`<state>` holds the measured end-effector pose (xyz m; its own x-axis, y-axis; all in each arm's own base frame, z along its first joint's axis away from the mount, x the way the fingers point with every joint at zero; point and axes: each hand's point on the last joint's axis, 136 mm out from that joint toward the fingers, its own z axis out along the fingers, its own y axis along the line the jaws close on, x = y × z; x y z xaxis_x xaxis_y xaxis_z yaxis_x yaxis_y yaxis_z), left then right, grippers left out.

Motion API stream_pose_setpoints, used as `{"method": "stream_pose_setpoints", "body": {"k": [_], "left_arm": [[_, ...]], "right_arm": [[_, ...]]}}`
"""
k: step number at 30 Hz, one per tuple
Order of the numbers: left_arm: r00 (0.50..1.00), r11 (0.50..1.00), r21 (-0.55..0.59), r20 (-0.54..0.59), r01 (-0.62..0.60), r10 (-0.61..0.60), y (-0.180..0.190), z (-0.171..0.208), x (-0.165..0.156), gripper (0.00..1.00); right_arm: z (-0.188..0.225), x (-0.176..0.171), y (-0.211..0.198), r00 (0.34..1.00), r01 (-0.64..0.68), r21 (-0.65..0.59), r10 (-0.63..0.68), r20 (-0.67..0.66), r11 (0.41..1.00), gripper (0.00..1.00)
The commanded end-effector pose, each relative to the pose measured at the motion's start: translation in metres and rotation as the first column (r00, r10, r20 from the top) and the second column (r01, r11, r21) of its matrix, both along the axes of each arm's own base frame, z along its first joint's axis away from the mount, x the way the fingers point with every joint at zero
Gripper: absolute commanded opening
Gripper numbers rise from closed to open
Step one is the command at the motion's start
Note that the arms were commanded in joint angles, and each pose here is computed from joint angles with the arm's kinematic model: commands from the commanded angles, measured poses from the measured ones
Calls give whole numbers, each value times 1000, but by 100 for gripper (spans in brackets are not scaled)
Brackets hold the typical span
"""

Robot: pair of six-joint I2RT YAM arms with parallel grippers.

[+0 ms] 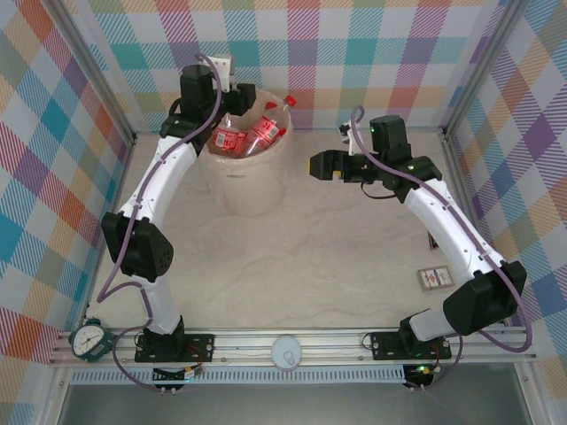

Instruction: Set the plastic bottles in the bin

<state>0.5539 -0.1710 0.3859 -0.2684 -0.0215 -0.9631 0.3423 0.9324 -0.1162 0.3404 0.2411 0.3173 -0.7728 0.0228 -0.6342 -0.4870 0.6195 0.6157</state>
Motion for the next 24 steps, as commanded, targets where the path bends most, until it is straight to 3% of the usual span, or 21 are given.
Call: {"method": "stream_pose_setpoints", "body": {"k": [1,5,11,19,24], "left_arm": [[923,990,141,-384,22,35,7,-140,-14,59],[914,987,163,-398,-7,72,14,-150,-15,69],[931,987,130,-341,-90,130,32,-123,-12,88],[968,991,67,-215,-118,130,42,-57,-20,100],[990,996,-31,-114,-87,83,42,-5,-34,100]], "right_arm": [[11,-1,8,999,-27,21,27,23,999,88],[13,1,10,999,-29,23,28,30,999,88],[22,3,12,998,-32,30,31,53,999,89],[25,3,13,998,-35,31,33,61,999,89],[26,4,13,997,-33,27,31,71,999,89]]}}
